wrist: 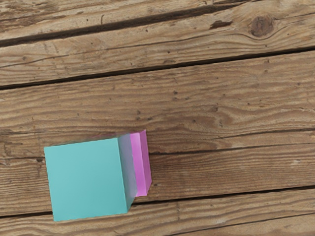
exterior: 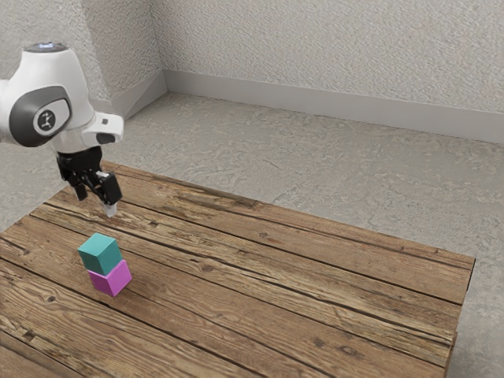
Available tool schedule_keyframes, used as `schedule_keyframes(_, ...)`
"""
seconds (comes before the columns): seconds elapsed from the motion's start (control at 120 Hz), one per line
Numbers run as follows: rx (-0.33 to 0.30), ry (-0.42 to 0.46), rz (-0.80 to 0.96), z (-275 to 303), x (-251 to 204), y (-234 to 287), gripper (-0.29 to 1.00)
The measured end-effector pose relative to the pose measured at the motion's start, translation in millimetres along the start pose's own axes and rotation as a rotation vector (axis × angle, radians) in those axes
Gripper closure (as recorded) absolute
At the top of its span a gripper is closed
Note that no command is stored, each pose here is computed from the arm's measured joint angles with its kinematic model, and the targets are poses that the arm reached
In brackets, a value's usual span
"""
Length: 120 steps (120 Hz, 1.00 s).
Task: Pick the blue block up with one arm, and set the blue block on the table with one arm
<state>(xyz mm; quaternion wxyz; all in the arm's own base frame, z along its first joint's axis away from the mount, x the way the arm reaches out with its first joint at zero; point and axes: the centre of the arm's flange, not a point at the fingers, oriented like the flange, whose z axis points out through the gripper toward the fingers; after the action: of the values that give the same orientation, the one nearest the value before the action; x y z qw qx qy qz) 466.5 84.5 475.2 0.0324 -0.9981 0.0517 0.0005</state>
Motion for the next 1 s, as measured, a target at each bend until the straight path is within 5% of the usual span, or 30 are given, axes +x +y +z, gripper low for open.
schedule_keyframes(1.0, -0.013, -0.051, -0.184, 123, -5, -58, 0.0)
